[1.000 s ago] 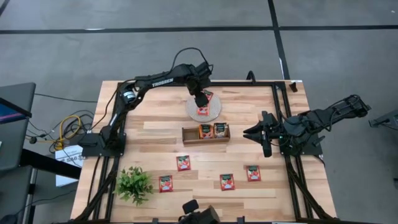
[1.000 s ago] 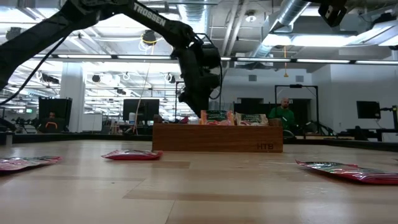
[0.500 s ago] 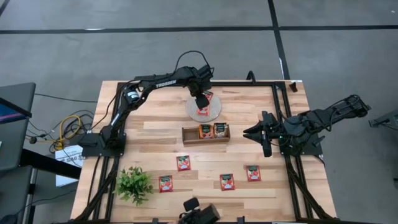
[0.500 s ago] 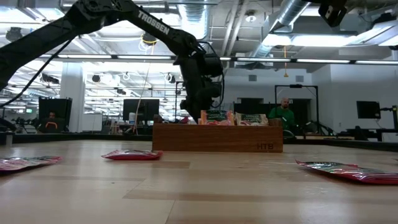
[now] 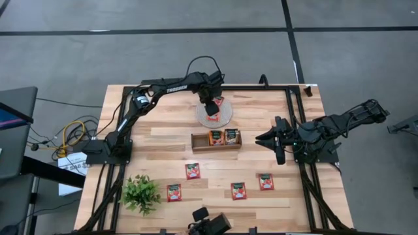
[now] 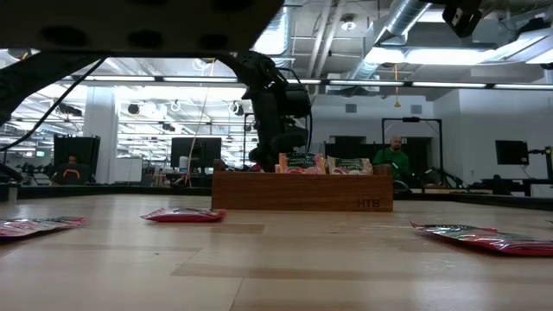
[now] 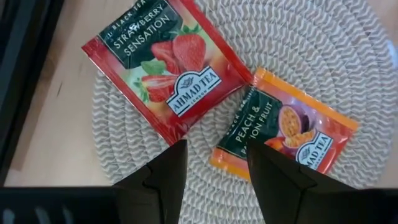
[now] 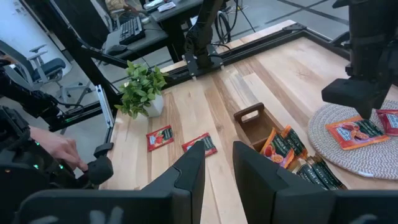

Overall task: Pick & Place Tea
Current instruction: Put the orange tea bag into the middle section of the wooden organizer

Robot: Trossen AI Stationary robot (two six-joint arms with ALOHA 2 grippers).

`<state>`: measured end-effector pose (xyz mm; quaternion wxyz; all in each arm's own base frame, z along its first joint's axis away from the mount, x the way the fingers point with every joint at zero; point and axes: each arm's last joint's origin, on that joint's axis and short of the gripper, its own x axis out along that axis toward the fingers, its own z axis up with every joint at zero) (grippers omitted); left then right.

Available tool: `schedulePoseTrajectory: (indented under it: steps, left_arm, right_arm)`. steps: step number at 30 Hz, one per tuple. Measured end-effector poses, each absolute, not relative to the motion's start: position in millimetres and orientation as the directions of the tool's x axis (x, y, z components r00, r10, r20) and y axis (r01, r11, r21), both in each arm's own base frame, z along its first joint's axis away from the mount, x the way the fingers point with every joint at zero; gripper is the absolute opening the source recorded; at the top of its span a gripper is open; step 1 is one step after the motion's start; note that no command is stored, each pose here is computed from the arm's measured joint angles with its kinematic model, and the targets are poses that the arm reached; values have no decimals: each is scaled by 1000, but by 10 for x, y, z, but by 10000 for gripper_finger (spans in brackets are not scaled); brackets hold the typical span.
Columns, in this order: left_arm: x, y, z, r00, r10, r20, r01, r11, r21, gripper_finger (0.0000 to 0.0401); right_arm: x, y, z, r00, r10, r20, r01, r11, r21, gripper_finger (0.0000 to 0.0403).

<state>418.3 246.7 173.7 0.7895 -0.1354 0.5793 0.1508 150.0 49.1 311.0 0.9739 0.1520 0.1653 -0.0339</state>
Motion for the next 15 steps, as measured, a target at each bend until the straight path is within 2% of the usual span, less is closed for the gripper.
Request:
schedulePoseTrajectory:
  steps: [15]
  left_arm:
    - [4201, 2478, 1742, 301, 93, -949, -394, 919, -34, 158]
  right_arm:
    - [1500, 491, 3109, 943, -15, -333, 116, 952, 285, 75]
